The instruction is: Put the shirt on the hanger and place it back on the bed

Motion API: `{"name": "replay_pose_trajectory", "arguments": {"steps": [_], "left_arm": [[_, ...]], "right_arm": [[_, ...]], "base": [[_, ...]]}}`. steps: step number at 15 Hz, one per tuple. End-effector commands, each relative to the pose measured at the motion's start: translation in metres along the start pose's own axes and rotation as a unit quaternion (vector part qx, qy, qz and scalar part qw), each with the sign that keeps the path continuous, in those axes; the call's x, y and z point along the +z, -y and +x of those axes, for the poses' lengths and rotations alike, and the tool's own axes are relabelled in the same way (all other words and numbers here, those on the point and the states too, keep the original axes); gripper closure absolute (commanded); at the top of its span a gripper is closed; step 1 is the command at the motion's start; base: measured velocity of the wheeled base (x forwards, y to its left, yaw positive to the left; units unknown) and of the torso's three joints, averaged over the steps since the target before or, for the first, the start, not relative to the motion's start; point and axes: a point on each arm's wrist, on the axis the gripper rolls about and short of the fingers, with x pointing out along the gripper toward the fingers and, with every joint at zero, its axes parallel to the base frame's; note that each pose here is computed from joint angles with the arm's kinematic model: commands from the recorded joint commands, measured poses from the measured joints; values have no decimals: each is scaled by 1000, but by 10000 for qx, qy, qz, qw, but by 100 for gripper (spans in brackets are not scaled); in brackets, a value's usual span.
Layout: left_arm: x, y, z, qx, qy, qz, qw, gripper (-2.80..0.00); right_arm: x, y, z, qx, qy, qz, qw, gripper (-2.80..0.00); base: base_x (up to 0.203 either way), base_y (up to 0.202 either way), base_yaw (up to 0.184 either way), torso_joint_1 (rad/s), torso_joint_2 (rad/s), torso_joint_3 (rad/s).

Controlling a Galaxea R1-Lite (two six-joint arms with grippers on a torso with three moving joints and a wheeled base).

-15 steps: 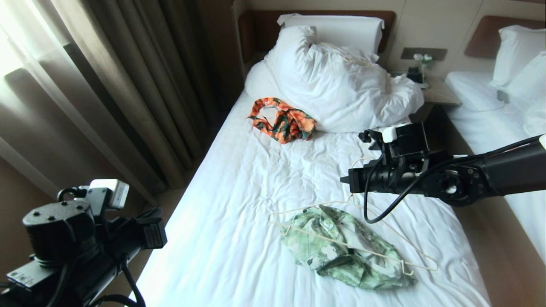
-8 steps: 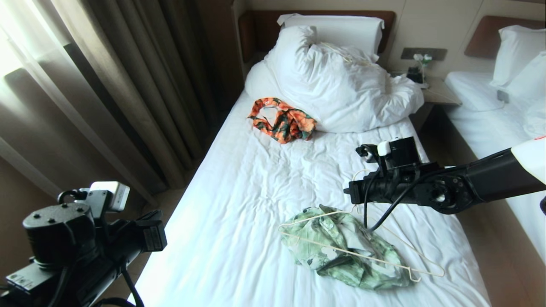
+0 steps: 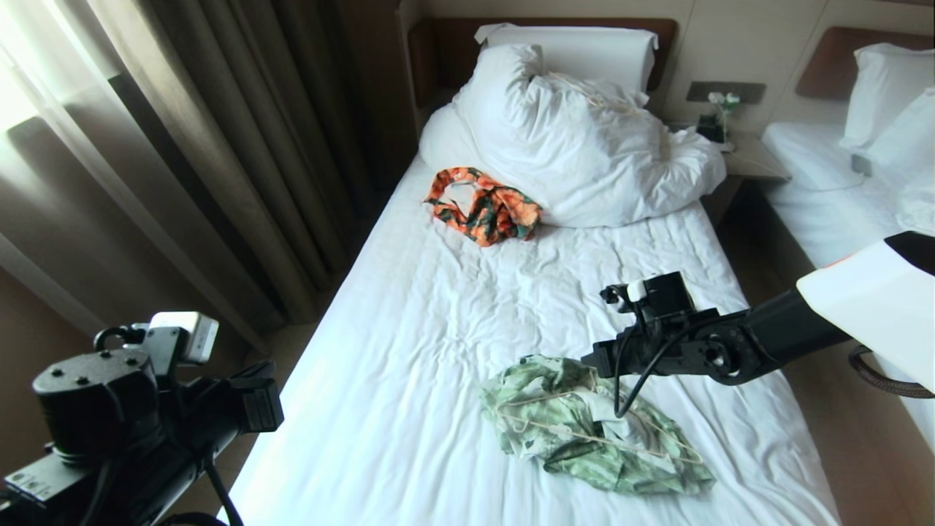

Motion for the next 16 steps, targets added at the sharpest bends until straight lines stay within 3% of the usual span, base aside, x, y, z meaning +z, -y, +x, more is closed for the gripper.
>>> {"name": "replay_pose_trajectory", "arguments": {"steps": [1,4,5,10,12,16], "left_arm": [[2,-1,-2,6,72,-26,10000,0],[1,-5,-2,101,62,-158,9998,0],[1,-5,-2,118,52,-227,9997,0],[-1,-5,-4,49,11,-275,9996,0],[4,-2,-3,-168,113,-491,9986,0],[16,-4,-14,-183,506,-565,9969,0]], "right_arm": [[-8,0,3,-69,-128,4,9999,-280],[-4,-2,-13,-264,18,-7,9996,-280],[-2,-2,-21,-272,74,-12,9996,0],[0,-6,-57,-402,261,-27,9988,0],[6,-6,-77,-649,497,-12,9966,0],[30,-11,-171,-742,1522,17,9856,0]], "base": [[0,0,0,0,0,0],[0,0,0,0,0,0],[0,0,0,0,0,0],[0,0,0,0,0,0],[0,0,0,0,0,0],[0,0,0,0,0,0]]}}
